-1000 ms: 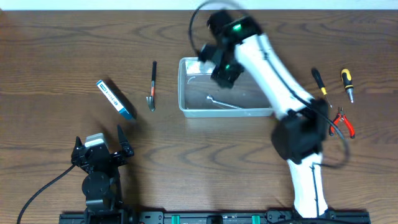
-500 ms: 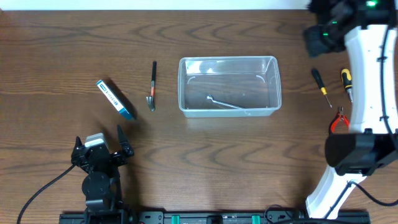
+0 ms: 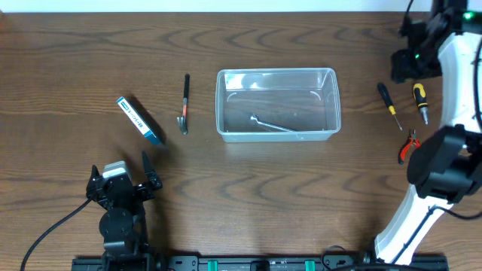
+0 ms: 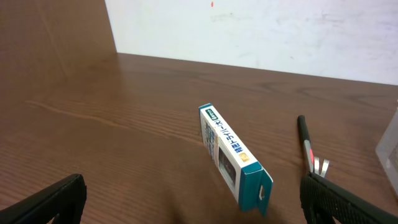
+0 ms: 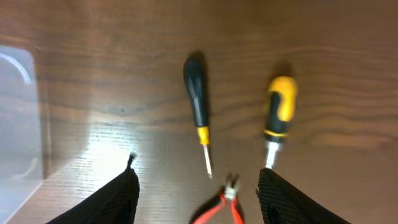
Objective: Pack container
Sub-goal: 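Lower the right gripper onto the black-yellow screwdriver handle and grasp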
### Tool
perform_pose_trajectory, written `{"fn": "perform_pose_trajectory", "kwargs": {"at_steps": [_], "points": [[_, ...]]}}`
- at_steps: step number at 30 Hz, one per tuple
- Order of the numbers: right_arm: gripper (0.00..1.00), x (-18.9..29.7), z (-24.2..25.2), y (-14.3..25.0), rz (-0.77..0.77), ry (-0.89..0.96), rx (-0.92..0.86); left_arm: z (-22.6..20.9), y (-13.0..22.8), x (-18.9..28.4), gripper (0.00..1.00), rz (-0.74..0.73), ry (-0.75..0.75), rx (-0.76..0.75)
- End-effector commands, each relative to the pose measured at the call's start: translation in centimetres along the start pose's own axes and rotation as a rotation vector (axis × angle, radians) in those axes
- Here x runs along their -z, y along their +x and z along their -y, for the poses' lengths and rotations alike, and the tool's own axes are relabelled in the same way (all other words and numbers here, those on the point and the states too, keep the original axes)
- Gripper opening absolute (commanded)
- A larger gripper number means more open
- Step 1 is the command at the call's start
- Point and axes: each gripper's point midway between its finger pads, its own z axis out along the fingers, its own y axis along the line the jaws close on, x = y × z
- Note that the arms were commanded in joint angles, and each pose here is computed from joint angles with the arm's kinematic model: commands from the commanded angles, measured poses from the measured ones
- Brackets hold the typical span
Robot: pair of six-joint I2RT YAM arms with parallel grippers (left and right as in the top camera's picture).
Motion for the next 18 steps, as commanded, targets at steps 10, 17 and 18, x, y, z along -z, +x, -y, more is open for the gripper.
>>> {"fn": "perform_pose_trajectory", "kwargs": {"at_steps": [10,17,18], "points": [[0.62,-9.7,-0.7,3.3,-0.058,0.007,0.072,0.1,1.4,-0.2,0.98,-0.031,0.001,-0.02],[0.61,-12.3,-0.8,4.3,-0.067,0.017,0.074,0.1,1.4,-0.2,0.98,-0.031,0.001,-0.02],[0.61,-12.6,-0.8,4.4,-0.073,0.021,0.074,0.1,1.4,-0.2,0.98,-0.031,0.001,-0.02]]}}
